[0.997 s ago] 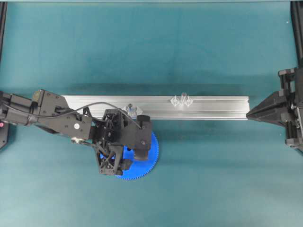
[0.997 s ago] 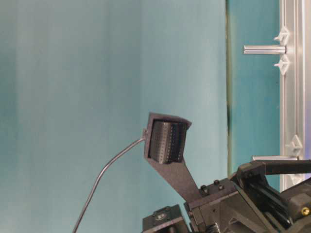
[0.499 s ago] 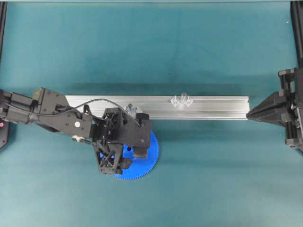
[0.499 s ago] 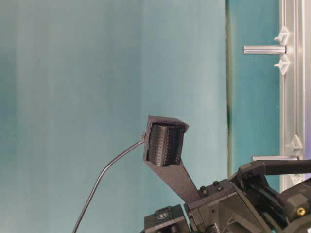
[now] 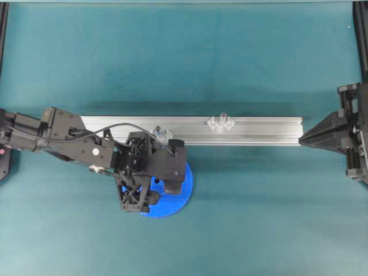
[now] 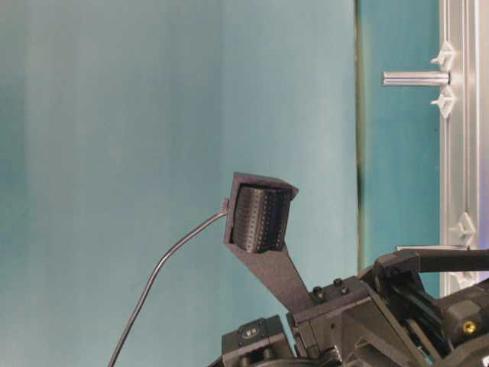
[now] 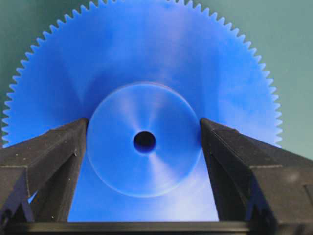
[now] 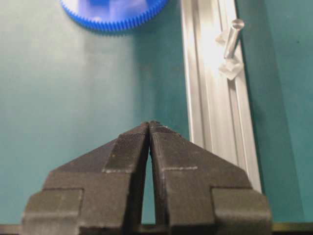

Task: Insert the large gear onto the shaft.
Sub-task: 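Lift the blue gear and carry it toward the right shaft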

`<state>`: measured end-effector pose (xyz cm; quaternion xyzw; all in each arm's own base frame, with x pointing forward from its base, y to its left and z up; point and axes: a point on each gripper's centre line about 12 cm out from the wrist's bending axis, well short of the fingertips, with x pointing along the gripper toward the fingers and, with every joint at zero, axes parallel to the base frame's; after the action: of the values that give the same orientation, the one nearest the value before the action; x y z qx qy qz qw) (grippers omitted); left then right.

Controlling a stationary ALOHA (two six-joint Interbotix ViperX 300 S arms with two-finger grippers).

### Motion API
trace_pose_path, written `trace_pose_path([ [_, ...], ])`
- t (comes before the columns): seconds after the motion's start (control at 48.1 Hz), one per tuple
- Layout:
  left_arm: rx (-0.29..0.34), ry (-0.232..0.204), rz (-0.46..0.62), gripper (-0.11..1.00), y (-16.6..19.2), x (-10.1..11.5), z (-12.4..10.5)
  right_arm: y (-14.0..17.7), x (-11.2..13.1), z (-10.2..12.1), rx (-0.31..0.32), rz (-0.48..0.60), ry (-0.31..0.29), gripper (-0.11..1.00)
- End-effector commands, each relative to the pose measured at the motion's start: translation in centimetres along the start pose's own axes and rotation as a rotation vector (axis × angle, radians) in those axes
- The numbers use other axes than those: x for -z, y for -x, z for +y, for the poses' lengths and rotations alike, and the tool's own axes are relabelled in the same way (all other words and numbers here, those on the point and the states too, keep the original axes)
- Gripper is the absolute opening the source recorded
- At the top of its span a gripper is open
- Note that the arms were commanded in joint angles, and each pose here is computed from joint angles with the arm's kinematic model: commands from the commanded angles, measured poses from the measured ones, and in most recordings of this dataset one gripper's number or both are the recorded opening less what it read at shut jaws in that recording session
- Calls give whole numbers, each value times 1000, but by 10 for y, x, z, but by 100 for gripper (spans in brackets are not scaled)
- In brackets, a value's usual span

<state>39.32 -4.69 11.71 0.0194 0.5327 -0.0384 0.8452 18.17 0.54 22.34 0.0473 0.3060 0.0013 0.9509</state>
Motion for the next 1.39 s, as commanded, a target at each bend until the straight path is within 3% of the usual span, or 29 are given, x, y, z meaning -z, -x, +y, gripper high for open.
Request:
trace_pose_path([
  [0.0, -5, -5, -25, 78, 5, -8, 4, 0, -4, 1, -3, -12, -8, 13],
  [0.353, -4, -22, -89, 78, 17, -30, 4, 3, -5, 1, -4, -23, -7, 13],
  [0.706, -9, -85, -186, 78, 40, -60, 3, 5, -5, 1, -5, -27, -8, 13],
  [1.018, -35, -63, -301, 78, 70, -93, 20, 5, -4, 1, -5, -33, -8, 13],
  [1.267, -85, -151, -370, 78, 86, -118, 39, 8, -3, 1, -6, -50, -6, 13],
  [1.371, -105, -161, -377, 78, 83, -126, 50, 9, -3, 1, -7, -56, -6, 13],
])
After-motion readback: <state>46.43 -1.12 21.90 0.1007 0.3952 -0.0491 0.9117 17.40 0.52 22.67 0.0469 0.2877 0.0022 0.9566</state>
